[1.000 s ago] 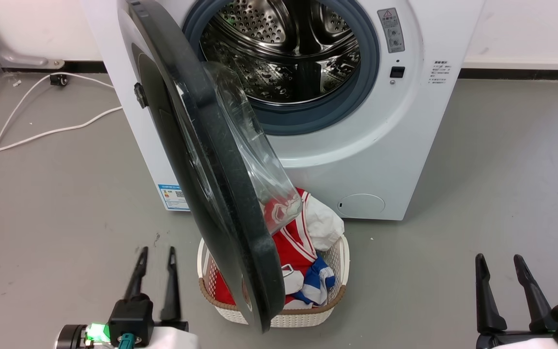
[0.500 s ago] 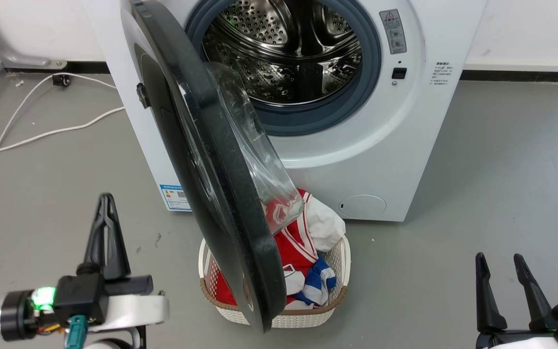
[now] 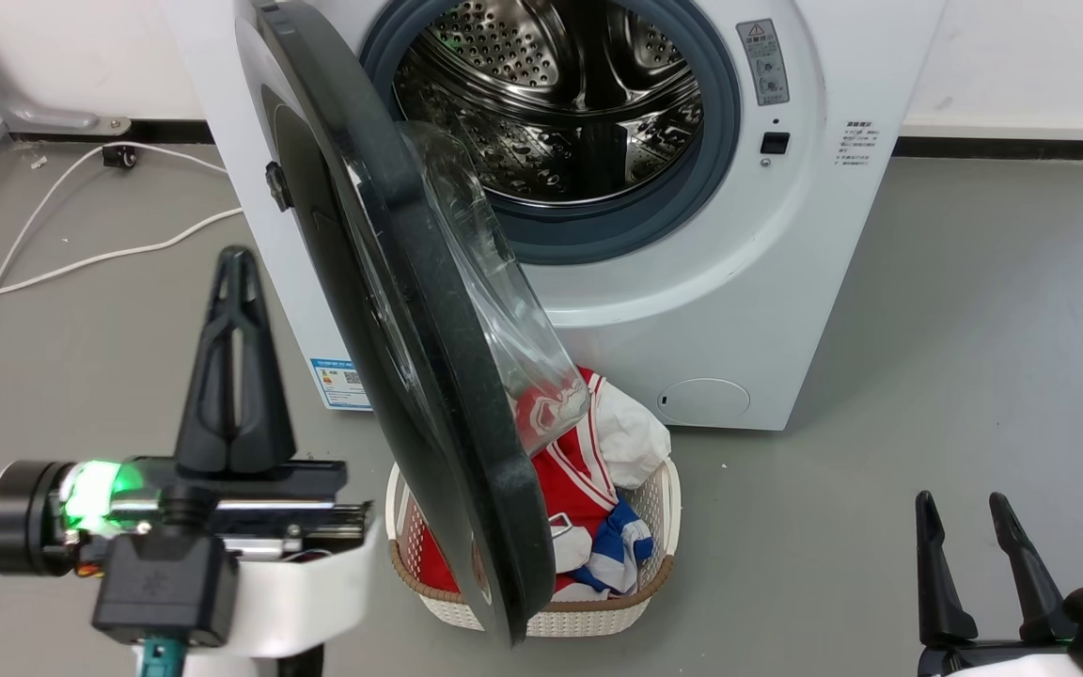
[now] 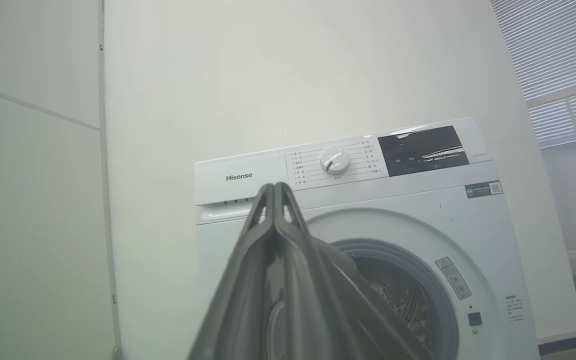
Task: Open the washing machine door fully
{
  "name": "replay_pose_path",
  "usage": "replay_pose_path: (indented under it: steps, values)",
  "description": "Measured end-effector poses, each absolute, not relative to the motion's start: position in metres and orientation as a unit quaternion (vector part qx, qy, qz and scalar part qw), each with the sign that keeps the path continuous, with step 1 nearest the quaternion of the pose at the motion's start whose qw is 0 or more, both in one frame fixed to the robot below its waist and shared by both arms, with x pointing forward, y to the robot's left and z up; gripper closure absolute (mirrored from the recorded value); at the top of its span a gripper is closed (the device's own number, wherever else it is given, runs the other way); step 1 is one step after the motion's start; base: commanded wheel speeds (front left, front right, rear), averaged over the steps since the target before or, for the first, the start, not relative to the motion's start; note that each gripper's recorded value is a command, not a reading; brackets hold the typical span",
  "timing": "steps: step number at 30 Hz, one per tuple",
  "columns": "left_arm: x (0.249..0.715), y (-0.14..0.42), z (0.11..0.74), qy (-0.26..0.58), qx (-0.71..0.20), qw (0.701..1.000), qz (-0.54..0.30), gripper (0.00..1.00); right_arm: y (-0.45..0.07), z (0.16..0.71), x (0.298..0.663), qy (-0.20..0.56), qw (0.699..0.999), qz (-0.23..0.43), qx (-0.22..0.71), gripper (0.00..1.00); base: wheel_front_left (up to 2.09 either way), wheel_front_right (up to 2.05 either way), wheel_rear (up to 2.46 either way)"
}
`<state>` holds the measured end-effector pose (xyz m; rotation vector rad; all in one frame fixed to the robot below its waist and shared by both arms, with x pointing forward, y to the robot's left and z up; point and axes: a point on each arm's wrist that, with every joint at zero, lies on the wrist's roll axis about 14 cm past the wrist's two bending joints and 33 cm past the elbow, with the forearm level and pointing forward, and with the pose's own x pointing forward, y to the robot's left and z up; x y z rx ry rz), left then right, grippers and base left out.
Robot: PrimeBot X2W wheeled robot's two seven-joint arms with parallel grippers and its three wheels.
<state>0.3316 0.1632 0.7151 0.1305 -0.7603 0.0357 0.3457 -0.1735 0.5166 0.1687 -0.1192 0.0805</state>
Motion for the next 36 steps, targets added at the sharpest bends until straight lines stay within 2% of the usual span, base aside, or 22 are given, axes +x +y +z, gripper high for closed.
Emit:
replay_pose_path:
  steps: [14,24,36]
  values:
    - [0.307,0.057,0.747,-0.432,0.029,0.885,-0.172,1.00,-0.175,0.516,0.345,-0.058,0.994,0.038,0.085,0.00,0.00,0.00,0.00]
    - [0.293,0.002,0.740,-0.420,0.004,0.866,-0.272,1.00,-0.177,0.514,0.343,-0.056,0.994,0.034,0.087,0.00,0.00,0.00,0.00]
    - [0.277,-0.046,0.710,-0.370,-0.017,0.857,-0.359,1.00,-0.175,0.515,0.346,-0.057,0.994,0.036,0.088,0.00,0.00,0.00,0.00]
